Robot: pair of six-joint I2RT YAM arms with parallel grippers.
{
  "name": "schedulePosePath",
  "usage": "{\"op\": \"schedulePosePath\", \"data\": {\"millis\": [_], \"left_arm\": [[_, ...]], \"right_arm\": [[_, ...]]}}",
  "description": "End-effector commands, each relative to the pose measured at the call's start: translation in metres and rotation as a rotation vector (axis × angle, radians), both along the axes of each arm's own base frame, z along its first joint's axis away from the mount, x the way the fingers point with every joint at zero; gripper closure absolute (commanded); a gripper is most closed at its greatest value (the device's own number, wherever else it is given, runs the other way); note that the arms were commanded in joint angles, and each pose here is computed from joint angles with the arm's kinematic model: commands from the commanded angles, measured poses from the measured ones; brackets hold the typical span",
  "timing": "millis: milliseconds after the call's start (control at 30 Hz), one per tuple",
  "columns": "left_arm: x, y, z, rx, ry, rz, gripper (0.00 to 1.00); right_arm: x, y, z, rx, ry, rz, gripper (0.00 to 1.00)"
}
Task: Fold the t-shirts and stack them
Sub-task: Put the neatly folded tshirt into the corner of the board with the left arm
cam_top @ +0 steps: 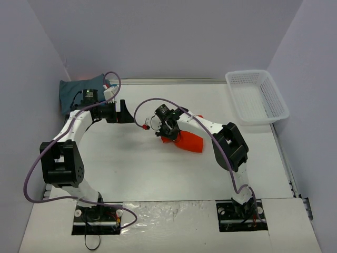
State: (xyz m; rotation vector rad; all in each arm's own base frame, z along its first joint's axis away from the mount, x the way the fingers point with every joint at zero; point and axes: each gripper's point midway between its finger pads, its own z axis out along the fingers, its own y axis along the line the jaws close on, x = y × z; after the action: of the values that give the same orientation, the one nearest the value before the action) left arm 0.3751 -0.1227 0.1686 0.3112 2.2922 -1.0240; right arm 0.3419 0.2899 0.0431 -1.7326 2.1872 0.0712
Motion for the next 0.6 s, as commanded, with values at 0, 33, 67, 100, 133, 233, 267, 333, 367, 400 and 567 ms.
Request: {"op": "schedulePosePath", "data": {"millis": [0, 33, 67, 100, 133, 233, 267, 333, 367, 400, 567], "left_arm": [[-0.006, 0.004, 0.029, 0.073, -0.080, -0.016, 0.06], [-0.004, 0.004, 0.032, 0.077, -0.087, -0.013, 0.06], [-0.004, 0.004, 0.032, 0.073, -0.082, -0.011, 0.06], [-0.005, 0.002, 0.031, 0.063, -0.074, -0.011, 0.06], [-0.007, 0.001, 0.031, 0.053, -0.079, -0.020, 0.06], [-0.009, 0.001, 0.023, 0.096, -0.098, -0.030, 0.06], [-0.011, -0.003, 0.018, 0.122, -0.110, -0.055, 0.06], [-0.010, -0.004, 0.019, 0.132, -0.115, -0.066, 0.06], [-0.008, -0.005, 0.023, 0.145, -0.101, -0.071, 0.06], [-0.006, -0.005, 0.024, 0.148, -0.093, -0.072, 0.06], [-0.010, -0.015, 0.016, 0.148, -0.070, -0.131, 0.06]], "right_arm": [[0.003, -0.012, 0.011, -0.025, -0.018, -0.007, 1.00], [0.002, -0.011, 0.011, -0.016, -0.010, -0.006, 1.00], [0.002, -0.011, 0.011, -0.011, -0.006, -0.007, 1.00], [-0.002, -0.012, 0.009, -0.011, 0.004, 0.000, 1.00], [-0.003, -0.013, 0.005, -0.014, 0.012, 0.002, 1.00], [-0.006, -0.016, -0.008, -0.030, 0.034, 0.003, 0.98], [-0.005, -0.018, -0.010, -0.038, 0.035, -0.002, 0.74], [-0.002, -0.018, -0.014, -0.048, 0.035, -0.009, 0.59], [0.000, -0.016, -0.012, -0.041, 0.029, -0.007, 0.45], [0.001, -0.013, -0.011, -0.032, 0.031, -0.013, 0.32], [0.012, -0.005, 0.012, -0.002, -0.028, -0.023, 0.00]]}}
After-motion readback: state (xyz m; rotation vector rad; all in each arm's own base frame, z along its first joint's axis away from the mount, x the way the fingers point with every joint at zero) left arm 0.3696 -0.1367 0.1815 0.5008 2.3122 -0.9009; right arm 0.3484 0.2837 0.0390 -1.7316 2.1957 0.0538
